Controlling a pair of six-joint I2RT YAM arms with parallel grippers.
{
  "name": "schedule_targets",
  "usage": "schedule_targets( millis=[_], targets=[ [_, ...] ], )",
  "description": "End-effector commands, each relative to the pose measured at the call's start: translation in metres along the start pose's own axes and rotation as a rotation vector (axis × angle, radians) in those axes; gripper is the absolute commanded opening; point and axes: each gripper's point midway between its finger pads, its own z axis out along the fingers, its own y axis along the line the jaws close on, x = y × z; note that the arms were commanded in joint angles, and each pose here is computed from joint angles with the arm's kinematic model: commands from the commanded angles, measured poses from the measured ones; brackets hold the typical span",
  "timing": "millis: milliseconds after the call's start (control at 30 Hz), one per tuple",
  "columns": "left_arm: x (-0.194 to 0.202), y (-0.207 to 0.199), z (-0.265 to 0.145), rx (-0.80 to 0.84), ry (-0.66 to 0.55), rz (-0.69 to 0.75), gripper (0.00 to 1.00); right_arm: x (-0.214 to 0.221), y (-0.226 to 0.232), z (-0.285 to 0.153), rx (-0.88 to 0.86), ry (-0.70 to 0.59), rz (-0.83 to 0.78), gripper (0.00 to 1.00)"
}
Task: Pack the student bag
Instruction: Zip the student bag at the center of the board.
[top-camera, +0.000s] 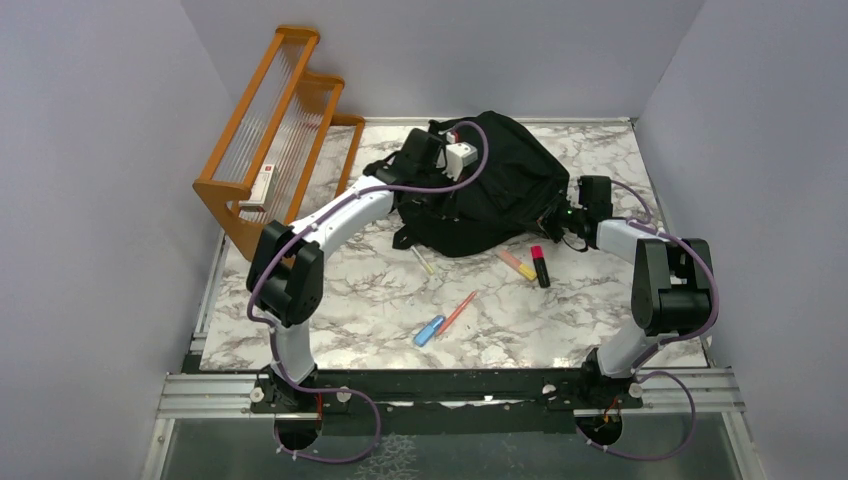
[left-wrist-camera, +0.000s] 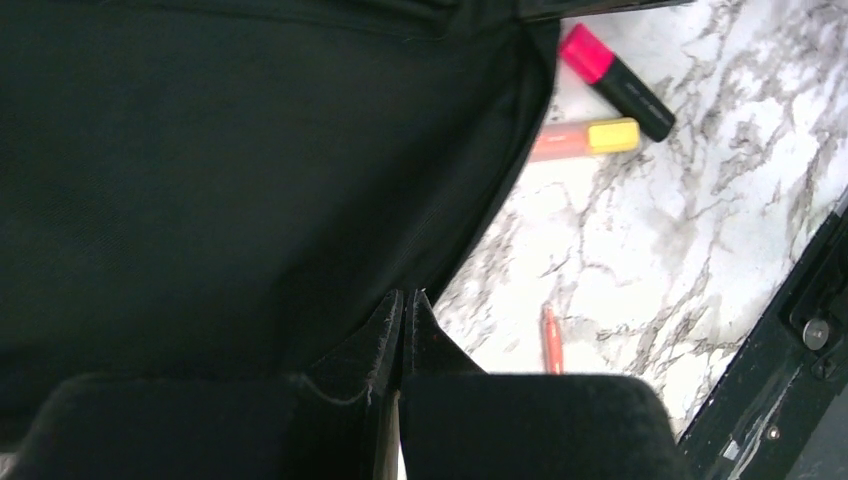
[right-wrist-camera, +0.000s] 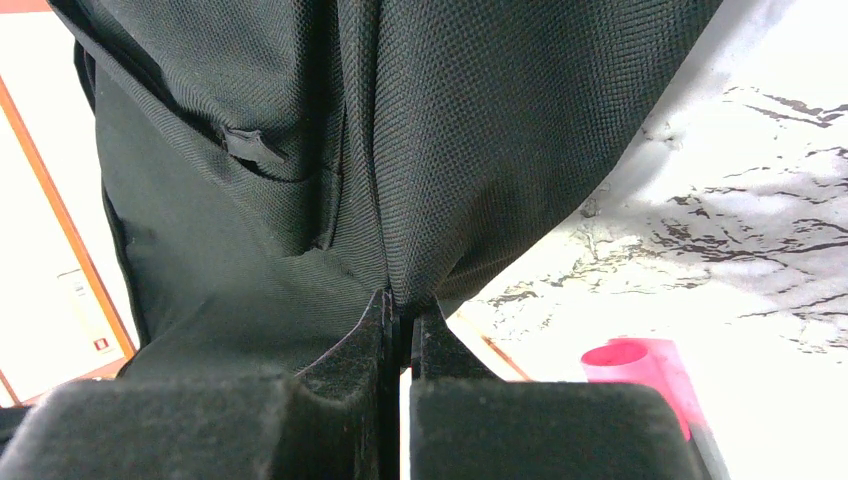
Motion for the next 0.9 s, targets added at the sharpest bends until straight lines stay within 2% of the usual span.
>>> schedule_targets(
  millis=[0,633,767,867],
  targets=[
    [-0.014,0.032,-0.038,-0.096,-0.078,-0.040,0.00,-0.026,-0.006,0.001,0.028,-0.084,-0.026,0.01],
    [-0.012,0.124,-0.085,-0.330,-0.215,-0.169,0.00,-0.033,-0.015,-0.003,0.065,-0.105,-0.046,0.01],
    [-0.026,0.122,-0.079,-0.269,-0.272,-0.160,0.00,-0.032,-0.012,-0.007,0.057,-0.101,-0.073,0.02],
    [-0.041,0.110,-0.075,-0.182,-0.314,-0.147,0.00,-0.032,-0.001,-0.013,0.020,-0.094,-0.130,0.12]
  ],
)
